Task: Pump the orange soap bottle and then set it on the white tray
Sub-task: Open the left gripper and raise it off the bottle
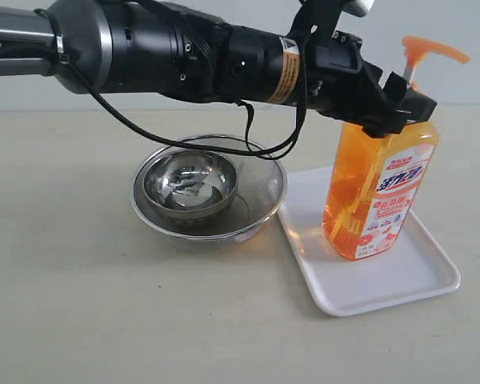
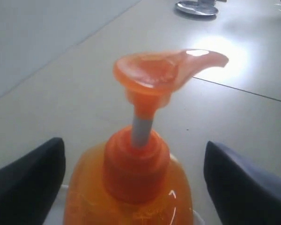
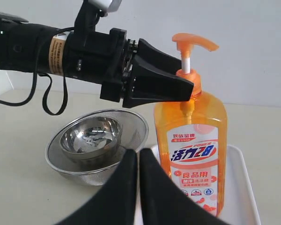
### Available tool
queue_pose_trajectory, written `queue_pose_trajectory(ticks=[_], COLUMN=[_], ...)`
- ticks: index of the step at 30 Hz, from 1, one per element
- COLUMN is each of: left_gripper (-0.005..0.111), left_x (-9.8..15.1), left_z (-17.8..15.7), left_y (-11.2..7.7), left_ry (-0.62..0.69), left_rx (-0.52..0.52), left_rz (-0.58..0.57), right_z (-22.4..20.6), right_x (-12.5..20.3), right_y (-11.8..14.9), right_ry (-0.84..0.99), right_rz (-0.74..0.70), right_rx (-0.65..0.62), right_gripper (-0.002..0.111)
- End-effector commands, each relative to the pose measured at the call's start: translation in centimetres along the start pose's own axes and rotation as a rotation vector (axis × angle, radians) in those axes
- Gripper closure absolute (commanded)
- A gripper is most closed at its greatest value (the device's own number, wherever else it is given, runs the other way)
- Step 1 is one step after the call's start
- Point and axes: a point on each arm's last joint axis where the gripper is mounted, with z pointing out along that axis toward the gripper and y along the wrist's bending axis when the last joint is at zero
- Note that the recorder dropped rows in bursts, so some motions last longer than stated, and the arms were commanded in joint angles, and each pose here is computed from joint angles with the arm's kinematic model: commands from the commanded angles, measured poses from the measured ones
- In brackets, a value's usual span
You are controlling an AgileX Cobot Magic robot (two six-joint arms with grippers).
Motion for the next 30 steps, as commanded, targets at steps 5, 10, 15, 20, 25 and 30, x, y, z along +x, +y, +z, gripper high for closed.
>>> queue_pose_trajectory(ticks=[5, 10, 15, 20, 25, 30], left_gripper=[0.031, 0.042, 0.05, 0.05, 0.05, 0.05], left_x=[-0.5, -1.0, -1.5, -1.4, -1.1, -0.7], left_z=[-0.5, -1.1, -2.2, -3.6, -5.2, -6.7], left_y=[-0.1, 0.0, 0.2, 1.2, 3.1, 5.0], left_ry=[0.024, 0.021, 0.015, 0.021, 0.019, 0.014], left_rx=[-0.012, -0.012, 0.058, 0.152, 0.199, 0.201], left_rz=[0.031, 0.054, 0.044, -0.017, -0.038, -0.059], right_z=[0.0, 0.0, 0.0, 0.0, 0.0, 0.0], right_x=[0.1, 0.1, 0.1, 0.1, 0.1, 0.1], right_y=[0.0, 0.0, 0.0, 0.0, 0.0, 0.0], right_ry=[-0.009, -0.005, -0.005, -0.005, -0.005, -0.005], right_rz=[-0.015, -0.019, -0.023, -0.023, -0.023, -0.025], right_rx=[0.001, 0.002, 0.002, 0.002, 0.002, 0.002], right_gripper=[0.108, 0.108, 0.108, 0.108, 0.108, 0.108])
